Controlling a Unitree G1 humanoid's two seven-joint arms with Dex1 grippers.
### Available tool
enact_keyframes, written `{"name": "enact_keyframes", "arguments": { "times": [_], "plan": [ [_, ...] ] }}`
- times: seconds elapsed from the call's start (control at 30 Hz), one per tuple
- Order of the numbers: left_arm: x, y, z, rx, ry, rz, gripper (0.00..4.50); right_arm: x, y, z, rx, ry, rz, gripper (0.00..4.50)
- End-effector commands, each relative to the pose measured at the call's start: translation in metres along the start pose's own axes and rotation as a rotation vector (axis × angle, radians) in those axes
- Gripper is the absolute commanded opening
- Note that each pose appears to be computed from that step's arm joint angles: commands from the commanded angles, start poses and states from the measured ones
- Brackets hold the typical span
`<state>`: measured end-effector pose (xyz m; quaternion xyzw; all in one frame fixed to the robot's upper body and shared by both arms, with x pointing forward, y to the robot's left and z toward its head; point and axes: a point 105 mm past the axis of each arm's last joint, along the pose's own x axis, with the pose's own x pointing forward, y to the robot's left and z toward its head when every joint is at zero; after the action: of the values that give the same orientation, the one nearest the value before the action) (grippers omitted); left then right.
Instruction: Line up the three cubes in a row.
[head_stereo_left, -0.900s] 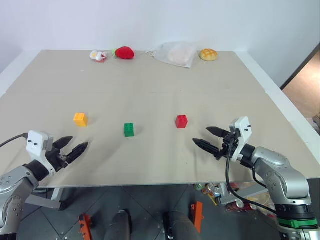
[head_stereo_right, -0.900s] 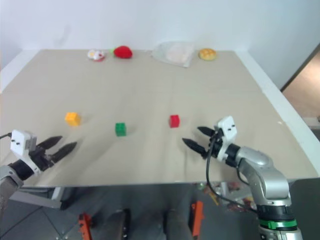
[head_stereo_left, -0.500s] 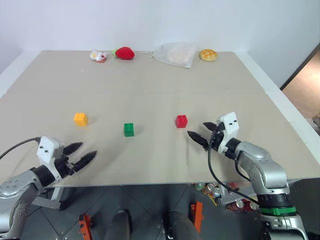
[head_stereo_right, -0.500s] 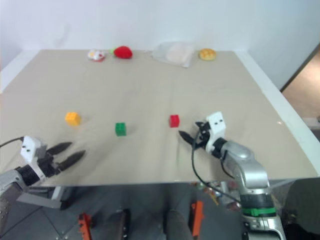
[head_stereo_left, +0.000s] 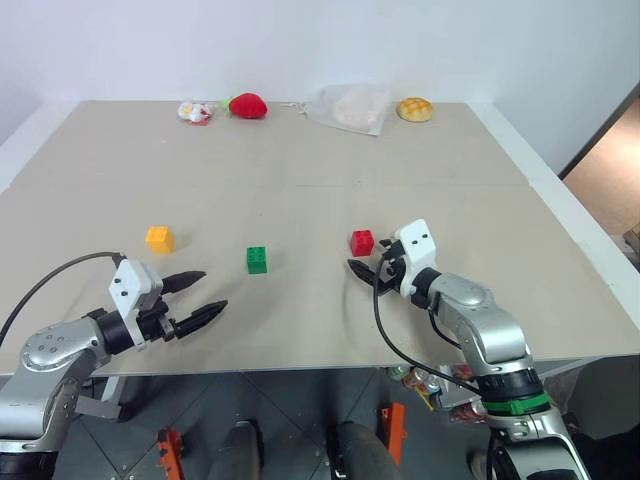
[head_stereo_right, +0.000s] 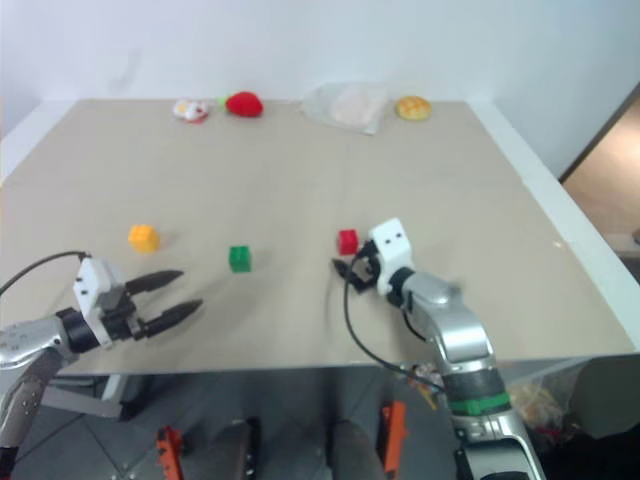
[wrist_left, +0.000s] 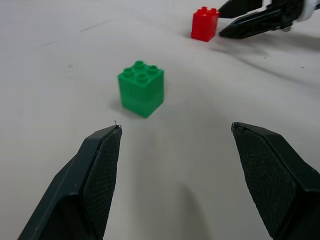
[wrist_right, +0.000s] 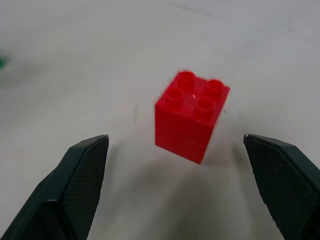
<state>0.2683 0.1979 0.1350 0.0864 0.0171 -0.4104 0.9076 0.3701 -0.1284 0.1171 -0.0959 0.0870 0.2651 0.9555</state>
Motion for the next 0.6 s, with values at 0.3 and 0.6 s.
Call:
{"name": "enact_keyframes", "arguments": {
  "times": [0.3,0.6],
  "plan": [
    [0.007,-0.008,0.012,0.022,-0.049,0.011,3.63,0.021,0.002,0.021,-0.043,-0.045,-0.072,4.5],
    [0.008,-0.013,0.01,0.011,-0.056,0.034,3.65,0.03,-0.013,0.024,-0.014,-0.048,-0.148,2.99]
  ]
}}
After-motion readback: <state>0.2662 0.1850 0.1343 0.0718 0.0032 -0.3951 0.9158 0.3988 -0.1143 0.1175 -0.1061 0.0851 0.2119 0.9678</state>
